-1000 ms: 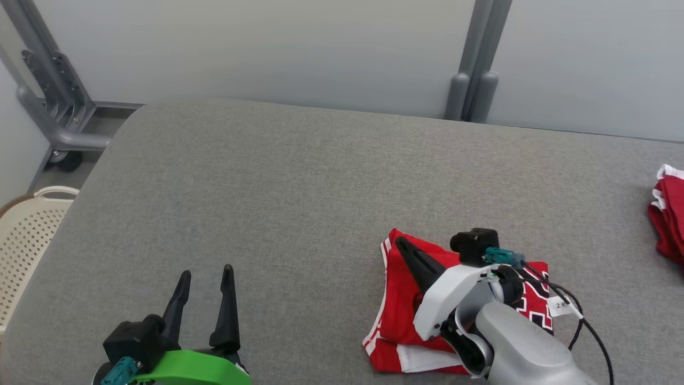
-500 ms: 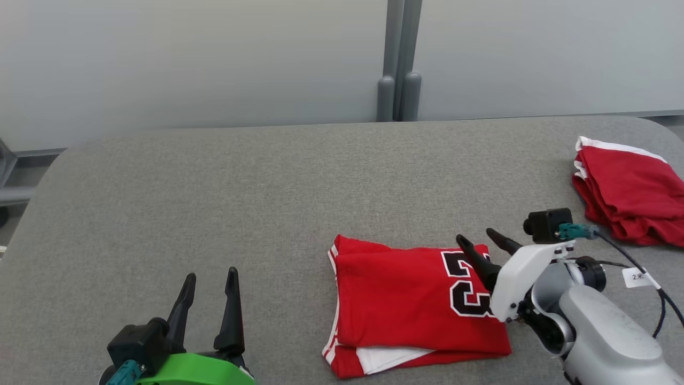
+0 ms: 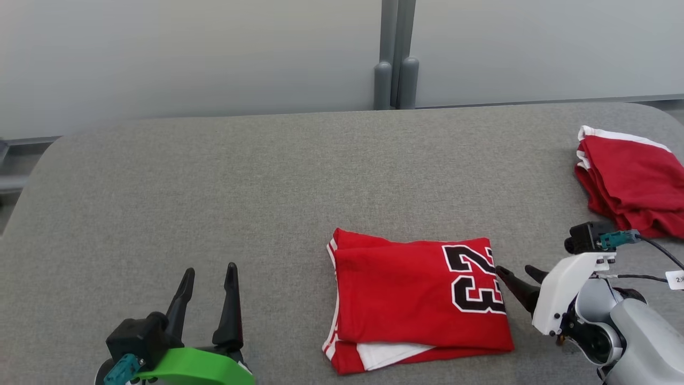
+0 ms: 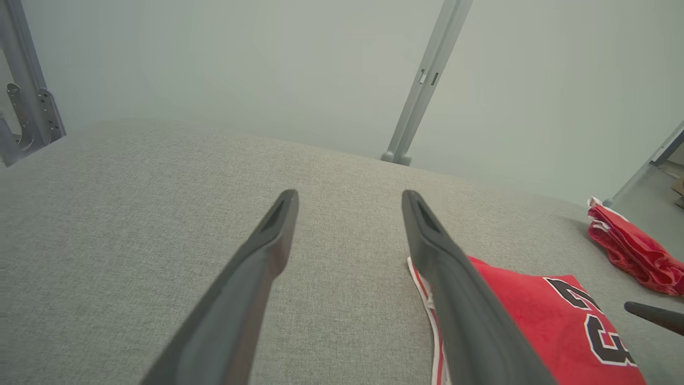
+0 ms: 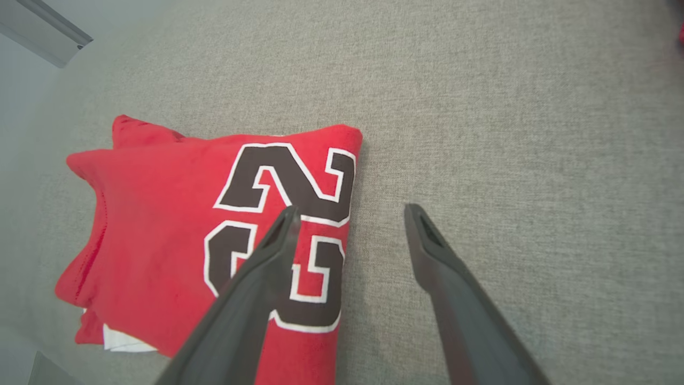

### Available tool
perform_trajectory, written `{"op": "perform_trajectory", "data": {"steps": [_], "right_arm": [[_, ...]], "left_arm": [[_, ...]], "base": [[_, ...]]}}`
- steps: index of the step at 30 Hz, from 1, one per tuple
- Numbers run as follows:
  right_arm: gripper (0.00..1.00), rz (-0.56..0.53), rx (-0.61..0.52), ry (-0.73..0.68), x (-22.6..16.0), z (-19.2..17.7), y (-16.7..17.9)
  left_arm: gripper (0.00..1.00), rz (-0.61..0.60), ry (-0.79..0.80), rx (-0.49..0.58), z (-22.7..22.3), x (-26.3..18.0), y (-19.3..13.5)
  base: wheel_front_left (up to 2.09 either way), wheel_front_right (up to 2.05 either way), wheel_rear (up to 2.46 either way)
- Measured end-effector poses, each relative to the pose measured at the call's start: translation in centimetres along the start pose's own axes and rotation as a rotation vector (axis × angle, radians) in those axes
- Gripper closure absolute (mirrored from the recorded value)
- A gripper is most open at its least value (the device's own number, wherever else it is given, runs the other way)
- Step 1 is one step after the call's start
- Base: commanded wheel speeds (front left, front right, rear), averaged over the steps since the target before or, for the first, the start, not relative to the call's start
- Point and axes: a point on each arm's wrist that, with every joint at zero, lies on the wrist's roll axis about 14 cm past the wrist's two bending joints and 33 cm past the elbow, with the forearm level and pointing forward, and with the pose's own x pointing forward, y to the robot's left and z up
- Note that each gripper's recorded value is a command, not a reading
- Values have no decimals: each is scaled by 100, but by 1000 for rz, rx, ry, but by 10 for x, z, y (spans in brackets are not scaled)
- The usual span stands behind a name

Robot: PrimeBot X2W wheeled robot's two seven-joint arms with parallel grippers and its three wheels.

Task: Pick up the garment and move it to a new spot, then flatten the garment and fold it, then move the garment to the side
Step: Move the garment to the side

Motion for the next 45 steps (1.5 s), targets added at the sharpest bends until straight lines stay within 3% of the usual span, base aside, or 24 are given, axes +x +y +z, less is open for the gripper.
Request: {"op": "perform_trajectory", "data": {"steps": [16, 17, 19, 20, 23, 30, 45], "right_arm": [[0, 55, 74, 169, 34, -38, 21], [4, 58, 74, 174, 35, -39, 22], [49, 62, 70, 182, 37, -40, 24], [55, 67, 66, 183, 38, -40, 26], [100, 77, 57, 180, 40, -40, 30], [100, 67, 27, 142, 35, -24, 21], [100, -144, -68, -6, -18, 45, -59]], "left_arm": [[0, 95, -6, 13, 4, -5, 30], [0, 98, -5, 13, 4, -5, 30], [0, 99, -6, 14, 4, -5, 31], [0, 99, -6, 14, 4, -5, 31], [0, 98, -6, 14, 4, -4, 31], [0, 79, -2, 14, 2, 1, 25], [0, -88, 17, 5, -8, 34, -25]], "base": [[0, 0, 0], [0, 0, 0], [0, 0, 0], [0, 0, 0], [0, 0, 0], [0, 0, 0], [0, 0, 0]]}}
